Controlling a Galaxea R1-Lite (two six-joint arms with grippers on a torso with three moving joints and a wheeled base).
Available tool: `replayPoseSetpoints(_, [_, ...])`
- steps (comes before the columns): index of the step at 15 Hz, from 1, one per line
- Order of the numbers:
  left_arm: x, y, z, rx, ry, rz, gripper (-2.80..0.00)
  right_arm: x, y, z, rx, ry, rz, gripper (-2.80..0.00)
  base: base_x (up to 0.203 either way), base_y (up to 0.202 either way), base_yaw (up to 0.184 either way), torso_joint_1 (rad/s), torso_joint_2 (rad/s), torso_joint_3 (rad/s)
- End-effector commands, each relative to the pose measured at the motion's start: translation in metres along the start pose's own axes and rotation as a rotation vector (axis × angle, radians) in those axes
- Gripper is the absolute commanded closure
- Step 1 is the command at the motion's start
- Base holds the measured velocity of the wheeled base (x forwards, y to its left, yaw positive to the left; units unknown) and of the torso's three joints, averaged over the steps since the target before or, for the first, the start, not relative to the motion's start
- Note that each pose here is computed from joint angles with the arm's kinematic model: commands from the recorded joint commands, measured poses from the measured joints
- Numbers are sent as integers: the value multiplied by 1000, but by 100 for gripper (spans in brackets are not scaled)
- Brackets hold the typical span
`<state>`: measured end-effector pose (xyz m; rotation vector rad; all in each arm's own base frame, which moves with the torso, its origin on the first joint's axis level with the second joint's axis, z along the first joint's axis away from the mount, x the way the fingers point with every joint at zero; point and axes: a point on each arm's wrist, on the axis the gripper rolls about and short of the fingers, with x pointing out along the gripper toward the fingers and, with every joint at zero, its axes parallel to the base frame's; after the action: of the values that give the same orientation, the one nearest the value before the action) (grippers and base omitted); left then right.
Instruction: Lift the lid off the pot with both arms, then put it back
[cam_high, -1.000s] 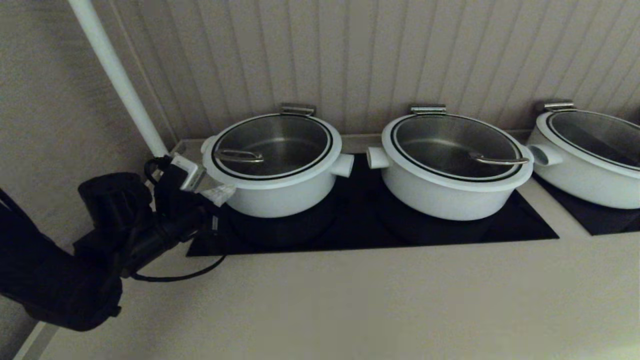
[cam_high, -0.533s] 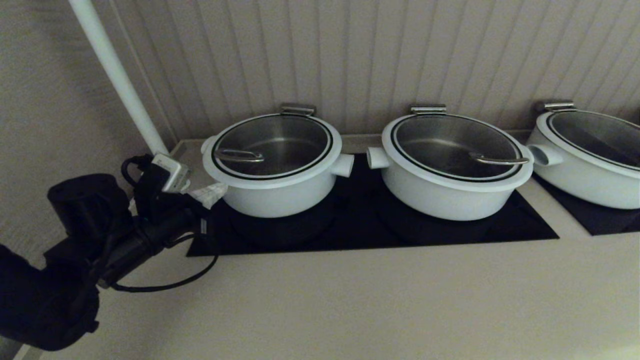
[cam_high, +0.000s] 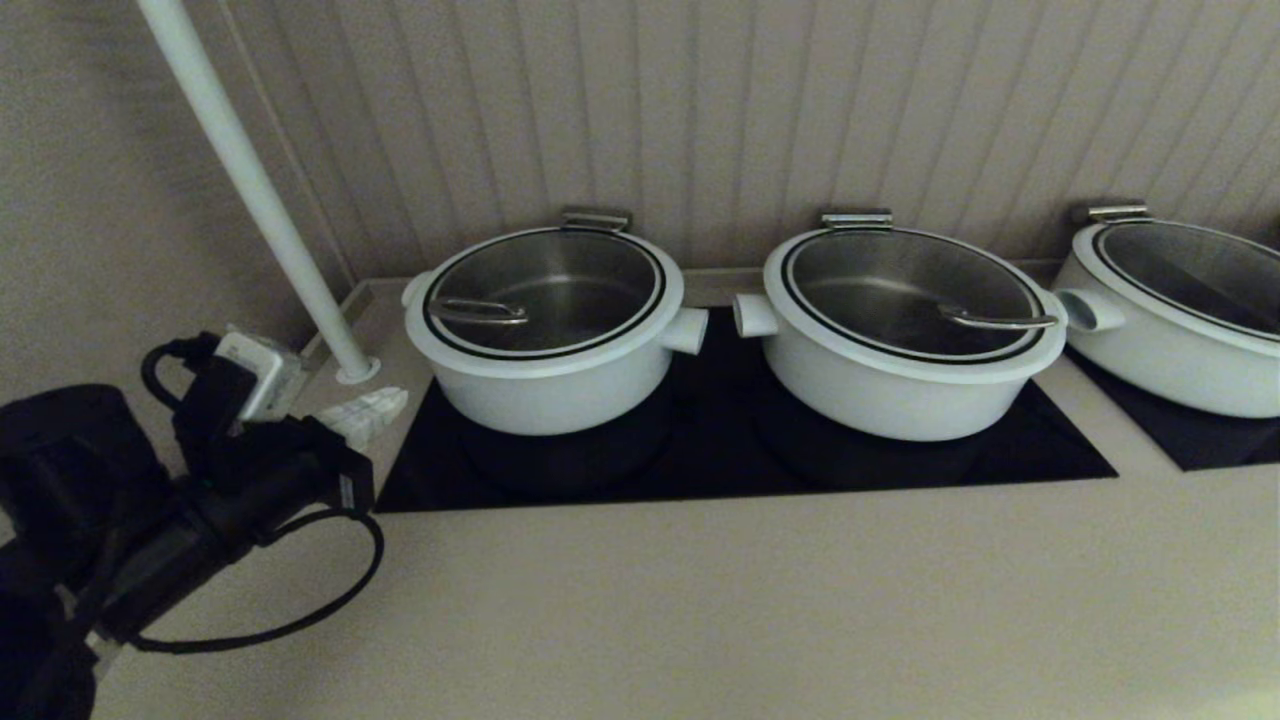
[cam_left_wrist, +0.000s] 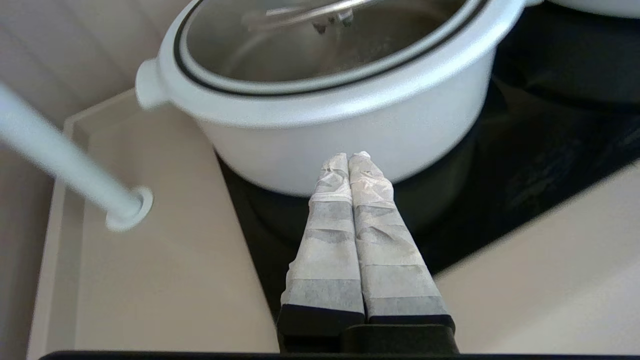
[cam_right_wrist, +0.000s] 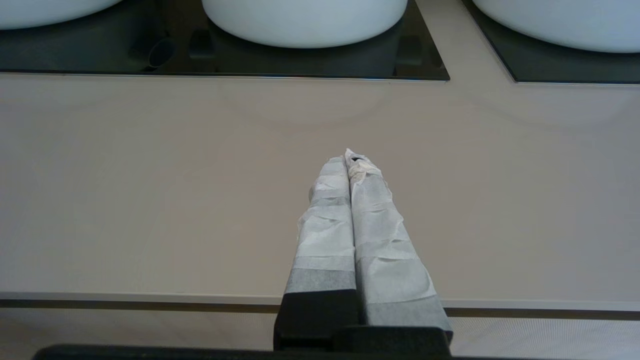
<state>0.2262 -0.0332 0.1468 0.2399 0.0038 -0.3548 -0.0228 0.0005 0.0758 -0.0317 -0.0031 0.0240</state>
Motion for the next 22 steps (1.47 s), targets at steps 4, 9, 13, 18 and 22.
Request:
replayPoseSetpoints(4, [-50,-11,-3,-2,1,22,0,0,0,0,-1,0,0,0,0,0,0,0,0,0])
replayPoseSetpoints(9, [-95,-22,-6,-15,0,60,0,0,0,0,0,1,1,0,0,0,0,0,0,0])
replayPoseSetpoints(13, [-127,-28,-2,-46,-5,104,0,0,0,0,0,1,1,0,0,0,0,0,0,0])
replayPoseSetpoints(18, [-180,-45,-18,-106,41,100,0,0,0,0,0,1,1,0,0,0,0,0,0,0])
replayPoseSetpoints(22, [-204,-55,-38,-146,105,110,0,0,0,0,0,1,1,0,0,0,0,0,0,0])
